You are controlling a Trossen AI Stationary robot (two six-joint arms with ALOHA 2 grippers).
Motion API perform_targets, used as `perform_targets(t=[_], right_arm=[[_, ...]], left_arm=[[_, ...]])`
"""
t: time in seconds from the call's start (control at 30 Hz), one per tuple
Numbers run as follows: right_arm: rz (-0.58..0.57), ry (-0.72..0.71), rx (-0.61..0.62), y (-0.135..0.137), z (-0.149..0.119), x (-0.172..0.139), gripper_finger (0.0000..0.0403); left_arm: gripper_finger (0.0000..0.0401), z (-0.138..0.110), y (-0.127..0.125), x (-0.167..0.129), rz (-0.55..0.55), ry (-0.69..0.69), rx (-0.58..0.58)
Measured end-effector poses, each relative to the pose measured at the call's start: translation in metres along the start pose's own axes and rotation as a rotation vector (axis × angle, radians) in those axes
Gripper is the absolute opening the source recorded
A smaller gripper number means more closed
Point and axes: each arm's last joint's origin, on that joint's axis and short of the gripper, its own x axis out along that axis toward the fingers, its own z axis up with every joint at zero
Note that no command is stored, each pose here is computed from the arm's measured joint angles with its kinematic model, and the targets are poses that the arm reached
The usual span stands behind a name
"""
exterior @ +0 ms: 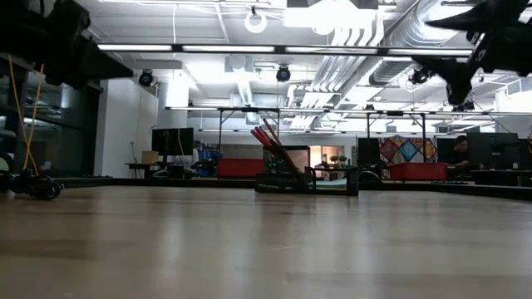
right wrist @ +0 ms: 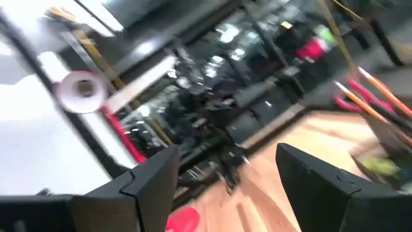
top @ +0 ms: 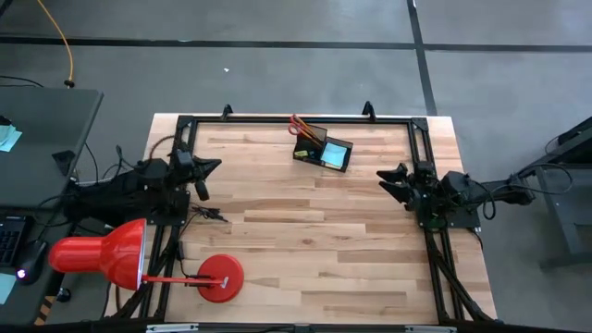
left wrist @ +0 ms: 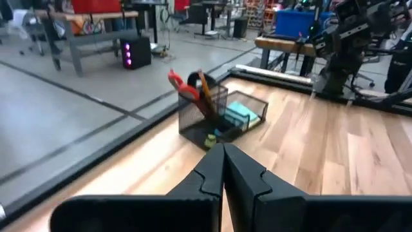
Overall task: Pick and place office supplies into organizer
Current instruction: Return to Home Position
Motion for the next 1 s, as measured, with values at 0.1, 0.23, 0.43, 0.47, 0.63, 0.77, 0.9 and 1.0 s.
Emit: perform_targets(t=[0.1,0.23,0.43,0.47,0.63,0.77,0.9,1.0], right_arm=[[-0.089,0.027,0.054,-0.005,-0.005,0.0,0.0252],[-0.096,-0.001,0.076,-0.005,-0.003,0.0,0.0252],[-0.113,0.023,0.063,-0.006,-0.005,0.0,0.0252],[-0.117,0.037,0.054,-0.007,-0.006,0.0,0.0252],[-0.132,0.092,0.041,-0.009,-0.011,-0.001,0.0252],[-0.15,0.119,0.029,-0.011,-0.014,-0.002,0.0252],[-0.149,0.125,0.023,-0.011,-0.014,-0.002,0.0252],[-0.149,0.125,0.022,-0.011,-0.014,-0.002,0.0252]], left_arm=[[0.0001,-0.015,-0.001,0.005,-0.005,0.025,-0.032],[0.0001,-0.024,-0.002,0.008,-0.038,0.018,-0.055],[0.0001,-0.042,0.0,0.008,0.002,0.191,-0.014],[0.0001,-0.042,0.001,0.007,0.001,0.187,0.002],[0.0001,-0.042,0.001,0.008,0.008,0.189,0.036],[0.0001,-0.042,0.0,0.008,-0.015,0.194,0.037],[0.0001,-0.042,0.0,0.008,-0.032,0.196,0.037],[0.0001,-0.042,0.0,0.008,-0.032,0.196,0.037]])
